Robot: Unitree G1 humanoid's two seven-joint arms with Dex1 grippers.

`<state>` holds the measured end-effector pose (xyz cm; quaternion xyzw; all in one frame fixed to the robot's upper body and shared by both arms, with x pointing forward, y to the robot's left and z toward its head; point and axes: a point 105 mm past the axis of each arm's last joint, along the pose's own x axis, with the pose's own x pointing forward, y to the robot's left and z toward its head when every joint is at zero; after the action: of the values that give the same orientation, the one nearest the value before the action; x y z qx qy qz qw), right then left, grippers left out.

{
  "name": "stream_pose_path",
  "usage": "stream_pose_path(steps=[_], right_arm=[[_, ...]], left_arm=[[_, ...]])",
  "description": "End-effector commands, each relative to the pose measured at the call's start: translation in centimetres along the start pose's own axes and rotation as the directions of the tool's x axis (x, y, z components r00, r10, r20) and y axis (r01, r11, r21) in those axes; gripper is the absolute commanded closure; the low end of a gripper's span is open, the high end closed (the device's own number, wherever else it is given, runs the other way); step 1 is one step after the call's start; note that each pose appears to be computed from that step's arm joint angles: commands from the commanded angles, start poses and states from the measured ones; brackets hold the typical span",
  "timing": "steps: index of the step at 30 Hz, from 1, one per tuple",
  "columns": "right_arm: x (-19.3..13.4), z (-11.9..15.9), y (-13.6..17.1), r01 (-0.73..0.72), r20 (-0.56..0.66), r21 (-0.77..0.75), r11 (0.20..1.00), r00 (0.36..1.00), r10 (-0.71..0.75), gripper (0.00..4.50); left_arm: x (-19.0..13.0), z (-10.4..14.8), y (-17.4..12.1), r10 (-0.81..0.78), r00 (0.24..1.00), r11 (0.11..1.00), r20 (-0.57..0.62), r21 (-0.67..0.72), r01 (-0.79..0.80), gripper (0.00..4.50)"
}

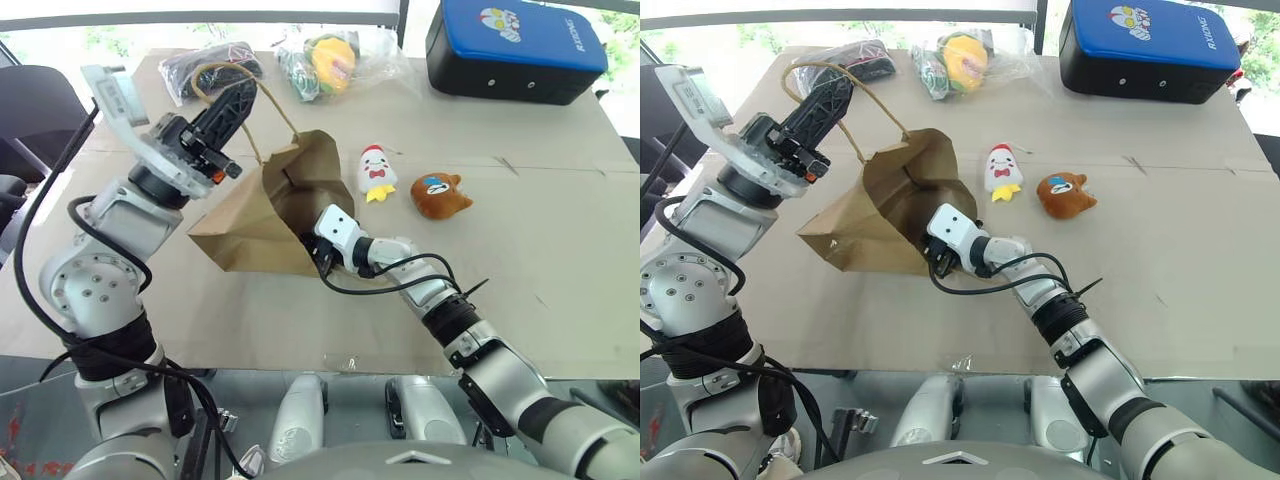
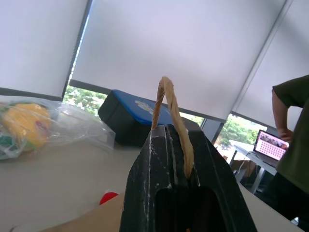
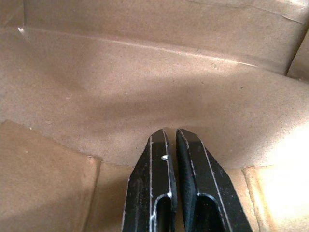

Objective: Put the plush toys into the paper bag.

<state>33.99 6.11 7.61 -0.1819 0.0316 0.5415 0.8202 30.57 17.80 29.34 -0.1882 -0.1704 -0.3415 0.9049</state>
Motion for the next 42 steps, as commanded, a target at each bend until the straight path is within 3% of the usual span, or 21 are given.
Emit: stream_pose_path(steps=[1,5,7,8,12,13,14,15,16,19,22,26,27,28,29,32,35,37,40,42], right_arm=[[-1.7,-5.1,-0.1,0.011,-0.190,0.000,1.000,0.982,-0.011,4.44],[-2.4,-2.4,-1.6,0.056,-0.069,0.081,0.995,0.996,-0.050,4.44],[-3.5,-0.4,-2.1,0.027,-0.008,0.098,0.995,1.000,-0.026,3.92],[-3.9,0.2,-2.1,0.011,0.006,0.092,0.996,1.000,-0.011,3.63],[-9.1,6.0,-4.9,0.111,0.131,0.012,0.994,0.985,-0.112,1.68],[-9.9,6.7,-5.1,0.121,0.138,-0.004,0.993,0.983,-0.120,1.52],[-11.2,7.2,-5.6,0.139,0.148,-0.011,0.990,0.980,-0.136,0.83],[-12.3,7.5,-6.1,0.157,0.150,-0.010,0.987,0.977,-0.154,0.53],[-13.4,7.4,-7.0,0.192,0.139,-0.010,0.981,0.972,-0.189,0.07],[-15.8,5.5,-10.3,0.340,0.040,0.011,0.940,0.940,-0.340,0.07],[-17.1,0.9,-14.4,0.515,-0.205,-0.041,0.856,0.834,-0.511,0.07],[-16.6,-3.0,-15.0,0.504,-0.353,-0.016,0.864,0.805,-0.476,0.07],[-16.5,-3.9,-14.9,0.491,-0.378,-0.018,0.871,0.804,-0.460,0.56],[-16.3,-4.3,-14.7,0.481,-0.389,-0.023,0.877,0.803,-0.451,0.79],[-16.3,-4.1,-14.6,0.475,-0.380,-0.025,0.880,0.810,-0.448,1.40],[-17.0,-0.9,-14.6,0.460,-0.239,-0.021,0.888,0.860,-0.451,2.52],[-17.8,3.1,-13.3,0.397,-0.066,0.025,0.918,0.916,-0.395,4.13],[-18.3,5.8,-12.1,0.339,0.018,0.018,0.940,0.940,-0.340,4.44],[-18.1,10.5,-9.6,0.218,0.147,0.001,0.976,0.965,-0.216,4.44],[-17.2,12.2,-8.2,0.156,0.169,-0.029,0.987,0.974,-0.149,4.44]], left_arm=[[-0.4,2.3,-1.4,-0.026,0.996,0.997,0.088,0.075,0.019,4.50],[-1.8,-1.5,-1.4,-0.031,0.998,0.990,-0.060,0.138,0.039,4.50],[-2.4,-3.0,-1.1,-0.018,0.995,0.988,-0.096,0.148,0.032,4.50],[-2.6,-3.3,-1.0,-0.013,0.995,0.989,-0.097,0.144,0.027,4.50],[-2.8,-4.2,0.0,0.014,0.997,0.983,-0.075,0.183,0.000,4.50],[-2.8,-4.3,0.1,0.022,0.997,0.983,-0.073,0.183,-0.008,4.50],[-2.8,-4.4,0.2,0.027,0.997,0.983,-0.068,0.184,-0.014,4.50],[-2.7,-4.4,0.2,0.030,0.998,0.983,-0.061,0.182,-0.019,4.50],[-2.6,-4.4,0.2,0.032,0.998,0.983,-0.055,0.180,-0.022,4.50],[-2.6,-4.2,0.1,0.038,0.999,0.986,-0.032,0.166,-0.032,4.50],[-2.6,-3.9,-0.2,0.035,0.999,0.988,-0.015,0.153,-0.032,4.50],[-2.3,-3.7,-0.6,0.024,1.000,0.989,-0.007,0.147,-0.022,4.50],[-2.1,-3.5,-0.7,0.014,1.000,0.990,0.003,0.137,-0.014,4.50],[-2.1,-3.4,-0.8,0.008,1.000,0.991,0.010,0.131,-0.009,4.50],[-2.0,-3.1,-0.9,0.003,1.000,0.993,0.018,0.121,-0.005,4.50],[-1.8,-3.0,-1.0,-0.010,1.000,0.996,0.027,0.091,0.007,4.50],[-1.6,-3.2,-1.1,-0.022,0.999,0.997,0.026,0.068,0.020,4.50],[-1.4,-3.4,-1.4,-0.036,0.999,0.998,0.023,0.055,0.035,4.50],[-0.9,-3.6,-1.7,-0.055,0.998,0.998,0.026,0.029,0.055,4.50],[-0.7,-3.7,-1.8,-0.064,0.997,0.998,0.031,0.024,0.063,4.50]])
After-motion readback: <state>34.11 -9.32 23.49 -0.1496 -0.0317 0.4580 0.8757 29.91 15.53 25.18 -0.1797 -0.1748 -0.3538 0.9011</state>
